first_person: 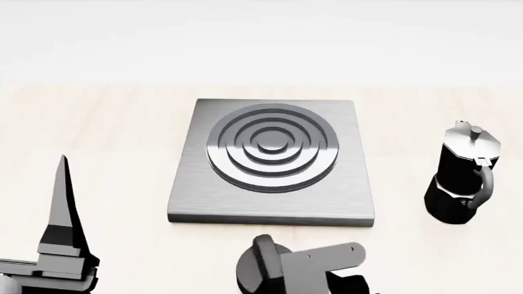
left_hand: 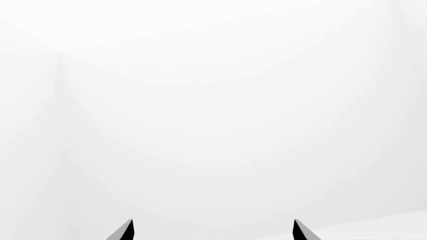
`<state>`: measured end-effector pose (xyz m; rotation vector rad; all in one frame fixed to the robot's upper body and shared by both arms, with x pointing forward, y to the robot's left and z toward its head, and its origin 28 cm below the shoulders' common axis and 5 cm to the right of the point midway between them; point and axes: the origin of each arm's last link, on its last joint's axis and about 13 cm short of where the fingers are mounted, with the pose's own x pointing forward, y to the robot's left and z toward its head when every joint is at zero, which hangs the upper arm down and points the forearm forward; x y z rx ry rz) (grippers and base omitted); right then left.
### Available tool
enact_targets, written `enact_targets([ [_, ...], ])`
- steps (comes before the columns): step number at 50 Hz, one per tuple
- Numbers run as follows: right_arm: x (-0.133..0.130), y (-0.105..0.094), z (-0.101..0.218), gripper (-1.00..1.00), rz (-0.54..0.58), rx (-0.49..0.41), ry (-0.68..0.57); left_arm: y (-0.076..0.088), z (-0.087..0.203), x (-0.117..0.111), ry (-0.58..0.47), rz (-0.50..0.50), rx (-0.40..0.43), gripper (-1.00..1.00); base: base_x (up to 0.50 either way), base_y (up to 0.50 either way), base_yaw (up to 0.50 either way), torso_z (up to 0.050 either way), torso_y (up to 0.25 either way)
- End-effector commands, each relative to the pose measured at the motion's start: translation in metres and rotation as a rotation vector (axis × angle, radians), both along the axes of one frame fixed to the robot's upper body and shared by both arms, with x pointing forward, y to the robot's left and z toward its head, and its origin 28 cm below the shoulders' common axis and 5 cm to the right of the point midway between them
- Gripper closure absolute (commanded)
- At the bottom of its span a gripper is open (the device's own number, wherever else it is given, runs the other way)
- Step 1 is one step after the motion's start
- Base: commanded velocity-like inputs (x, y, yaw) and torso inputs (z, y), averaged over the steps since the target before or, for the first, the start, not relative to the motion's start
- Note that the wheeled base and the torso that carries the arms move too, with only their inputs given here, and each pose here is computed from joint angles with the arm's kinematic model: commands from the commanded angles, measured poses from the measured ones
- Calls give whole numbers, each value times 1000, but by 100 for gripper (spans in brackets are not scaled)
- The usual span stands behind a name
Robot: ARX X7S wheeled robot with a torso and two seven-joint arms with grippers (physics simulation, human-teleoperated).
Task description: Turn on the stove.
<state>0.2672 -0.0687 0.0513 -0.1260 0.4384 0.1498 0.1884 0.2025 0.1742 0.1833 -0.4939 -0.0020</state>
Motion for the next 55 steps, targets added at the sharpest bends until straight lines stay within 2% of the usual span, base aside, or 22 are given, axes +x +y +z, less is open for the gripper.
enact_targets([
  [1, -1, -5, -1, -100, -34, -20, -3, 0, 0, 0, 0, 1, 0, -100, 0, 0, 0, 0, 0],
  [30, -11, -27, 15, -100, -153, -55, -59, 0, 0, 0, -1, 0, 2, -100, 0, 0, 0, 0, 0],
  [55, -35, -39, 39, -100, -225, -94, -151, -1, -1, -1, 2, -3, 4, -100, 0, 0, 0, 0, 0],
])
